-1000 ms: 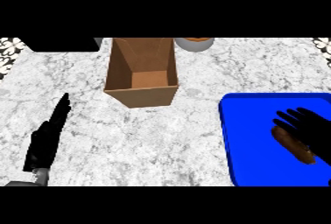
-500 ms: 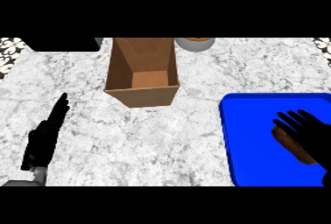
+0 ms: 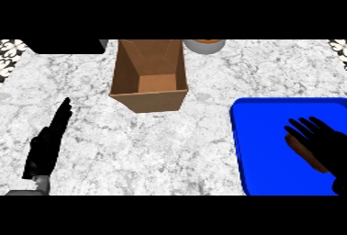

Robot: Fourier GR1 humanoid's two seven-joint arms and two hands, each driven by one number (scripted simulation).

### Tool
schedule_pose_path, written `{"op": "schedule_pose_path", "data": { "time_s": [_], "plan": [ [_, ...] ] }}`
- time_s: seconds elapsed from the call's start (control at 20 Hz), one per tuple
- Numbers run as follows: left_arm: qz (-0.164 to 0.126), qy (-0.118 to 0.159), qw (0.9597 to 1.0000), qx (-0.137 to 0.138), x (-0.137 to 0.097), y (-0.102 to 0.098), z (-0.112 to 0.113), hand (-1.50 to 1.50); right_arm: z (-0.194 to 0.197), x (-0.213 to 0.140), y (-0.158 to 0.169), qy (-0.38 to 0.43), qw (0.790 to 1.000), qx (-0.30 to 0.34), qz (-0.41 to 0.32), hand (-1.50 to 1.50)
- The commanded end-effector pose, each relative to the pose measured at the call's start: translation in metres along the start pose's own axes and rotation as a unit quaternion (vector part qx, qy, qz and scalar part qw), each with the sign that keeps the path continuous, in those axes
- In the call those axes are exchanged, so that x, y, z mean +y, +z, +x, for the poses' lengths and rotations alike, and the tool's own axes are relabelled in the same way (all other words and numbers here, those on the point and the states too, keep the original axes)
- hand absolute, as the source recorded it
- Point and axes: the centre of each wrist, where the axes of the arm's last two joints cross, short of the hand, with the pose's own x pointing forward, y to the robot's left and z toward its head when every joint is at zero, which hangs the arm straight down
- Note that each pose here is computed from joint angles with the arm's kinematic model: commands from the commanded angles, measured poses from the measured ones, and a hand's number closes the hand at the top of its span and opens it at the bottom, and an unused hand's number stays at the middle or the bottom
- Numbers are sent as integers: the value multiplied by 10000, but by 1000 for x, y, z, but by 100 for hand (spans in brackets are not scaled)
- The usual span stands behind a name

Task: Pick the sweet potato from the tray and place it in the cardboard box

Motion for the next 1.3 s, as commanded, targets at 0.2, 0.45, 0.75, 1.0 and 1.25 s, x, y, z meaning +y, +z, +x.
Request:
{"op": "schedule_pose_path", "data": {
  "time_s": [0.2, 0.45, 0.75, 1.0, 1.25],
  "plan": [
    [11, 23, 10000, -33, 8, 14, 6, 0, 13, 0, -2, -58, 10000, -31, -32, -150],
    [-84, 13, 10000, -4, 9, 14, 16, 0, 1, 12, -4, -54, 10000, 17, -26, -150],
    [-5, -60, 10000, -10, -13, 2, 1, 0, -21, 30, -14, -114, 9999, 36, -67, -150],
    [-54, 24, 10000, 64, 2, -3, -10, 0, -12, 20, -24, 159, 9998, 58, 115, -150],
    [-94, 38, 9999, 38, 26, 3, 0, 0, -12, 43, -32, -110, 9994, -4, 316, 150]
  ]
}}
